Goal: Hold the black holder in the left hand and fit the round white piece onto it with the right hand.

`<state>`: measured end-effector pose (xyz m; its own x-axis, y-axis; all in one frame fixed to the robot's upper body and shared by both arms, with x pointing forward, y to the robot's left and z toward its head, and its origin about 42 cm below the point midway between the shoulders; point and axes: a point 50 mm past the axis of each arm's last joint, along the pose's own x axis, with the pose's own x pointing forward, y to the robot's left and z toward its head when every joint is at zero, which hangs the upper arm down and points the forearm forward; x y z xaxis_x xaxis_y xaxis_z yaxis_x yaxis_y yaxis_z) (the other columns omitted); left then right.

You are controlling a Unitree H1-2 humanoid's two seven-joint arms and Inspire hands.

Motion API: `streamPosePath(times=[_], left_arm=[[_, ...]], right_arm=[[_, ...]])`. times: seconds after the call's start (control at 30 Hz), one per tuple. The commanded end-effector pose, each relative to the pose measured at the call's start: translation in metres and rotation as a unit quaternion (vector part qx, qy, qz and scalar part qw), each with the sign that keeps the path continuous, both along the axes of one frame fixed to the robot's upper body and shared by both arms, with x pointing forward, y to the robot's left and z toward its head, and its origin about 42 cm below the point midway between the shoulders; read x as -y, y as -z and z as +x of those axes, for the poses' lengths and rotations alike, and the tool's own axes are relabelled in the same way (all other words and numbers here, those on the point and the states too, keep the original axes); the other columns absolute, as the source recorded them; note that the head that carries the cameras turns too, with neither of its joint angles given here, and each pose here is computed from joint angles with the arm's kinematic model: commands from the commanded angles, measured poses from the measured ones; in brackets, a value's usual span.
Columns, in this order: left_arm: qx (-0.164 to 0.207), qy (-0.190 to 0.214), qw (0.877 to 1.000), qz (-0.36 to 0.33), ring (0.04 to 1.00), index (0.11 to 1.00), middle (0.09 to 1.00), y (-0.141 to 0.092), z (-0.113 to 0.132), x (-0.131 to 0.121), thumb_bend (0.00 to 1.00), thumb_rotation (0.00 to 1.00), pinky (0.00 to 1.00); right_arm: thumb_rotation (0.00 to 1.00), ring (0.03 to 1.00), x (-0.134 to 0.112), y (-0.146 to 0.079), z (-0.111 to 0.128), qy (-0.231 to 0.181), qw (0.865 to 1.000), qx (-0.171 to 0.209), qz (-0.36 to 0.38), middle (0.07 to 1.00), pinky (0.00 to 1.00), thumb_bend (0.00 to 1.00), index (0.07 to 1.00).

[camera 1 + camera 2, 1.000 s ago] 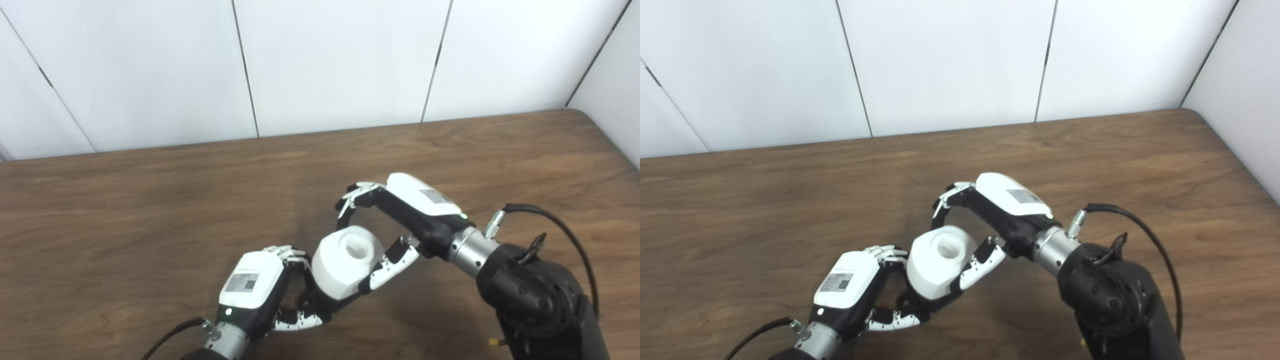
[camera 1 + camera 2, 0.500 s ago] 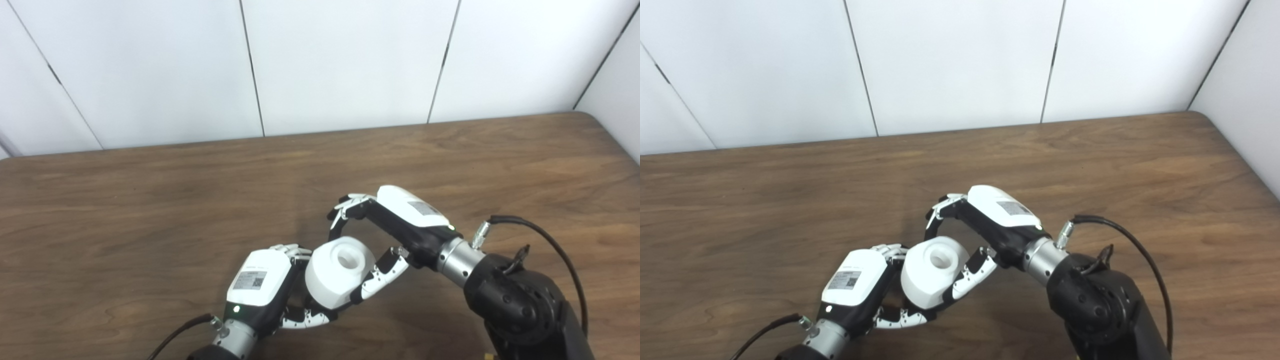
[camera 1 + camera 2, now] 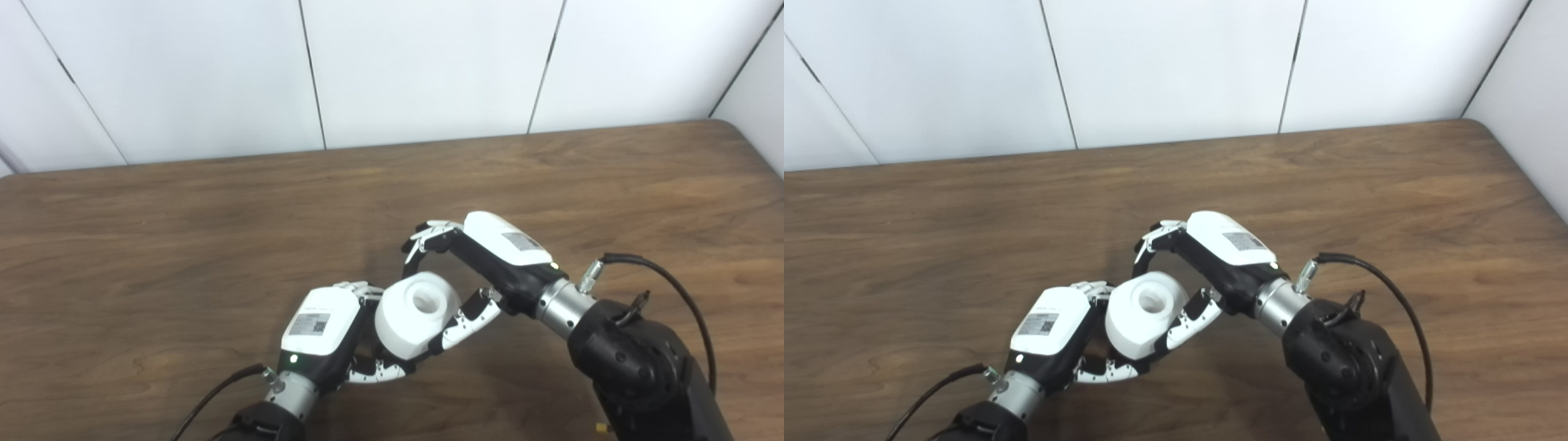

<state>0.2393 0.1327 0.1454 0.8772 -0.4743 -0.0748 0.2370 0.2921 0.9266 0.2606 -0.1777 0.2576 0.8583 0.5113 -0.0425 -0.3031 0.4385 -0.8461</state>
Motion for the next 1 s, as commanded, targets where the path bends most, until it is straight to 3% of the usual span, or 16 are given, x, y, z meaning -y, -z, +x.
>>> streamPosePath(times=[0.0, 0.97], left_arm=[[-0.047, 0.026, 0.998, 0.024, 0.827, 0.485, 0.763, 0.013, -0.009, 0.008, 0.52, 0.05, 0.84], [-0.048, 0.026, 0.998, 0.026, 0.830, 0.485, 0.760, 0.012, -0.008, 0.006, 0.52, 0.05, 0.84]], right_arm=[[0.13, 0.884, 0.003, 0.002, 0.001, -0.002, 1.000, 0.001, -0.017, 0.775, 0.73, 0.52, 0.481], [0.13, 0.896, 0.006, -0.008, -0.004, -0.016, 0.999, 0.005, -0.028, 0.762, 0.74, 0.53, 0.481]])
